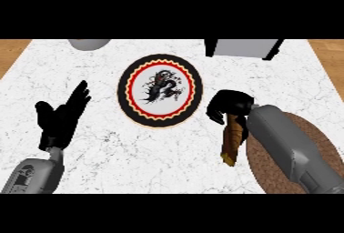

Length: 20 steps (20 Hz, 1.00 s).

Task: Pick the croissant from the placemat and place it in the plate

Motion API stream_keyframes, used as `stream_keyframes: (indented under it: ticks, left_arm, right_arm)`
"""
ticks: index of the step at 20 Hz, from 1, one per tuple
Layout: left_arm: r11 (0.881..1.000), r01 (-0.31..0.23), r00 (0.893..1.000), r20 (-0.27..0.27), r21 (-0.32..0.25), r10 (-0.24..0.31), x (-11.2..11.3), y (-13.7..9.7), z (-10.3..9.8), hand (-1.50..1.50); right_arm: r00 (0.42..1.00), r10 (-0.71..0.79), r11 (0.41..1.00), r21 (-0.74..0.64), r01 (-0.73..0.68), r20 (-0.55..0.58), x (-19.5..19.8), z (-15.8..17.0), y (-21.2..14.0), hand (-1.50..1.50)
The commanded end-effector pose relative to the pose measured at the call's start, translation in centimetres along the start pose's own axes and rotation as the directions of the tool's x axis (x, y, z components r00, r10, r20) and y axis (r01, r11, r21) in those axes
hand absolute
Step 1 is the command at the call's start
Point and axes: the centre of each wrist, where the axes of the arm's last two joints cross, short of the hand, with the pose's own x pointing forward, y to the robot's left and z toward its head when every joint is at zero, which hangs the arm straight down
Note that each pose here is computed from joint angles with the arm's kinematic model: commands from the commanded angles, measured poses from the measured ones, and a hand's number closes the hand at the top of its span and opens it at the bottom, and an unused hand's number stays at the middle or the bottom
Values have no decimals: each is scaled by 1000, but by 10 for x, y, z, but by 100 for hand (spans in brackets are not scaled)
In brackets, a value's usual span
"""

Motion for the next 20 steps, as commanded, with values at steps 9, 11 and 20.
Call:
stream_keyframes:
  ticks: [9,11,20]
  left_arm:
    - [1000,-1,1000,-28,6,1,-5,-1,-2,0]
    - [1000,-9,1000,-16,1,9,-2,-3,-5,0]
    - [1000,-1,1000,19,-18,2,4,-7,-7,0]
  right_arm:
    - [994,-5,740,-669,-69,-108,147,-99,-66,150]
    - [985,-33,685,-722,-101,-169,164,-102,-72,150]
    - [908,-296,525,-845,-104,-296,231,-117,-61,150]
